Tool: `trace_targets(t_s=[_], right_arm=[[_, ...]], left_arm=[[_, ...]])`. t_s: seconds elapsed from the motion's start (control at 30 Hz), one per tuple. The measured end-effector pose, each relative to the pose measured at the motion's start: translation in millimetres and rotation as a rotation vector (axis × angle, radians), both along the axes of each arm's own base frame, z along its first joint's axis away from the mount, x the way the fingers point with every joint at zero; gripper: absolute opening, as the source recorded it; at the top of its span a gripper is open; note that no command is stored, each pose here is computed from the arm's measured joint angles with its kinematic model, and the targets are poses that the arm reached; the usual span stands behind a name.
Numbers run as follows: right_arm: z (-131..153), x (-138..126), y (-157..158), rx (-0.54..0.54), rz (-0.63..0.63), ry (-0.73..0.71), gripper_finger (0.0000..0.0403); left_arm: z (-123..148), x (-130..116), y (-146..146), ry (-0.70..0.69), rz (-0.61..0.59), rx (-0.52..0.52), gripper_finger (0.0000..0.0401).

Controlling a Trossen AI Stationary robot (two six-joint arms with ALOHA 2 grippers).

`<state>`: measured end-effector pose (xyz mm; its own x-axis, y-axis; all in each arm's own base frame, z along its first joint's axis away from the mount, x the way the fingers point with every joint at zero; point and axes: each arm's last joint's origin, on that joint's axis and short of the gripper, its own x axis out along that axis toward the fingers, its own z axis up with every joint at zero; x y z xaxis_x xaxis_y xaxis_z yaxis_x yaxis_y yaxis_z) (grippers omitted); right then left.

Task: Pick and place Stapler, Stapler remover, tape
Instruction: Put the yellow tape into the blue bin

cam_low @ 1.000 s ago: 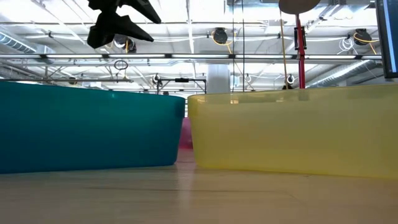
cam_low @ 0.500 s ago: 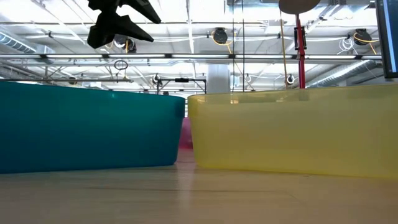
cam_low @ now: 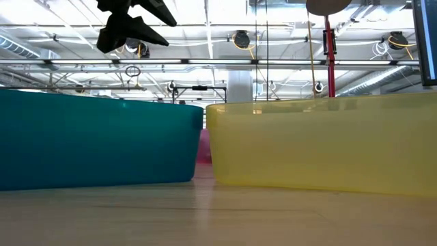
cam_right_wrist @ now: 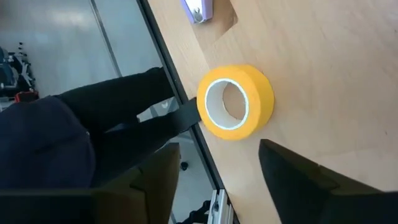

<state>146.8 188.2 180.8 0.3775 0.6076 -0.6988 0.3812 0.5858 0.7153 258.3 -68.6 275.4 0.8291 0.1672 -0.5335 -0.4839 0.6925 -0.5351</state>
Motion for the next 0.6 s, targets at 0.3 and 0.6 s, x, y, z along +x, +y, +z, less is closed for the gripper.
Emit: trace_targets(t_s=[0.3,0.6], right_arm=[[0,3,-2,-0.025,-0.073,-0.029,0.0234],[28,17,10,-0.102,-0.068,-0.138,0.0235]], left_arm=[[0,0,0,0.001,-0.001,0.002,0.0159],[0,0,0,0.001,0.0,0.002,0.0159]])
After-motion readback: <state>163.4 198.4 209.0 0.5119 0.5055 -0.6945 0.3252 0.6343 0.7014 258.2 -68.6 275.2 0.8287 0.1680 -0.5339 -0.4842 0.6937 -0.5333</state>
